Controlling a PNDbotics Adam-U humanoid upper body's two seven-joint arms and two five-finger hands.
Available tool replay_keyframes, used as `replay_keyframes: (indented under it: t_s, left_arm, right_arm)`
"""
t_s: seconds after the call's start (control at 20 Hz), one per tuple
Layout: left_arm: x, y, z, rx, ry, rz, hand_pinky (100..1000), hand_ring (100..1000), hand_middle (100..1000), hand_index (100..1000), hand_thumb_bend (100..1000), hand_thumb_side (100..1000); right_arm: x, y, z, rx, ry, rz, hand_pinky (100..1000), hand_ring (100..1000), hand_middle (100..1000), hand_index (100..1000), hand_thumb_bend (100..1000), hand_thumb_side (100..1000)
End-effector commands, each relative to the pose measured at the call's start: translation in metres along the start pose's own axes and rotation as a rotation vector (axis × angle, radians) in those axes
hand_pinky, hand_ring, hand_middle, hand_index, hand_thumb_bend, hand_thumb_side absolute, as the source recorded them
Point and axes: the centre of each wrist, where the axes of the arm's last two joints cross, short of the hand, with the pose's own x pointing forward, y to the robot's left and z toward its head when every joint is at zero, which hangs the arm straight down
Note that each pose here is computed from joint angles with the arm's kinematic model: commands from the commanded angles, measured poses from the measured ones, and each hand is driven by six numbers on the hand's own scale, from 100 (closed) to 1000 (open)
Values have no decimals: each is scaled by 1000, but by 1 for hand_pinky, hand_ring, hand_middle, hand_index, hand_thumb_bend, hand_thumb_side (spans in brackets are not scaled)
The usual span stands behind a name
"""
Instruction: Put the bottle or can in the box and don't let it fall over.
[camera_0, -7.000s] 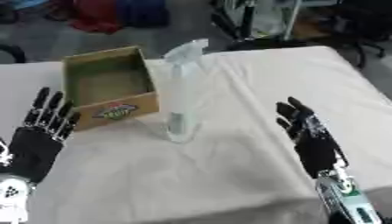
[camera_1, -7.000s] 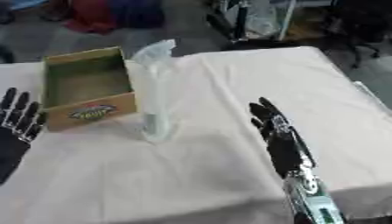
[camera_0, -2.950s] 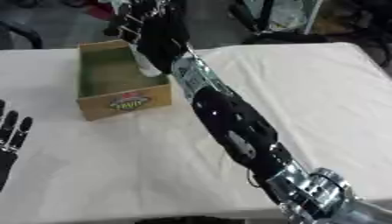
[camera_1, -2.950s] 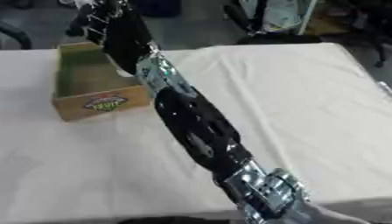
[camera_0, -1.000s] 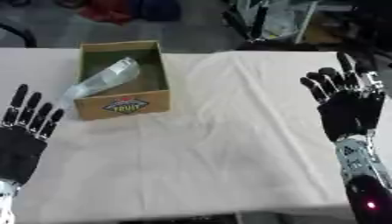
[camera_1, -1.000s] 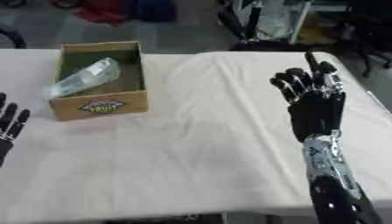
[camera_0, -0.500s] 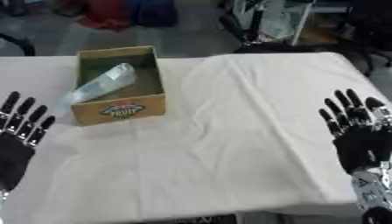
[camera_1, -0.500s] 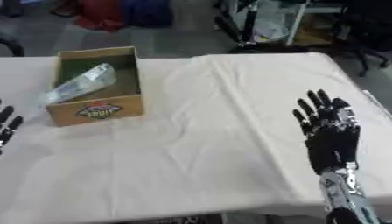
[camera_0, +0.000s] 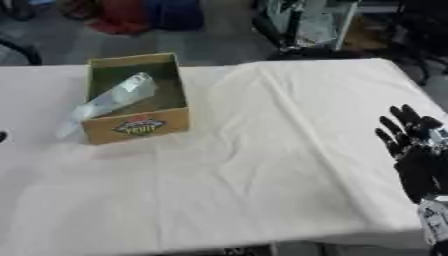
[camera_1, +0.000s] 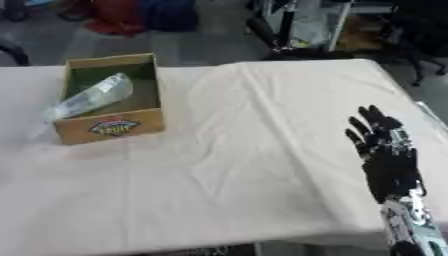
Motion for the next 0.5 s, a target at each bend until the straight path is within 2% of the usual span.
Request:
replay_keyframes:
  t_s: [0.05,0.5]
  left_arm:
    - [13,-7,-3,-36,-19,-77,795,805,783,932,395,1000]
    - [2,-5,-3,-75,-13,-174,796,803,779,925,397,995]
  right_arm:
    - [7,3,-7,26,-13,50,1000,1000,1000,1000,100,874]
    - [5,17,-10,84,18,134,1000,1000,1000,1000,100,861]
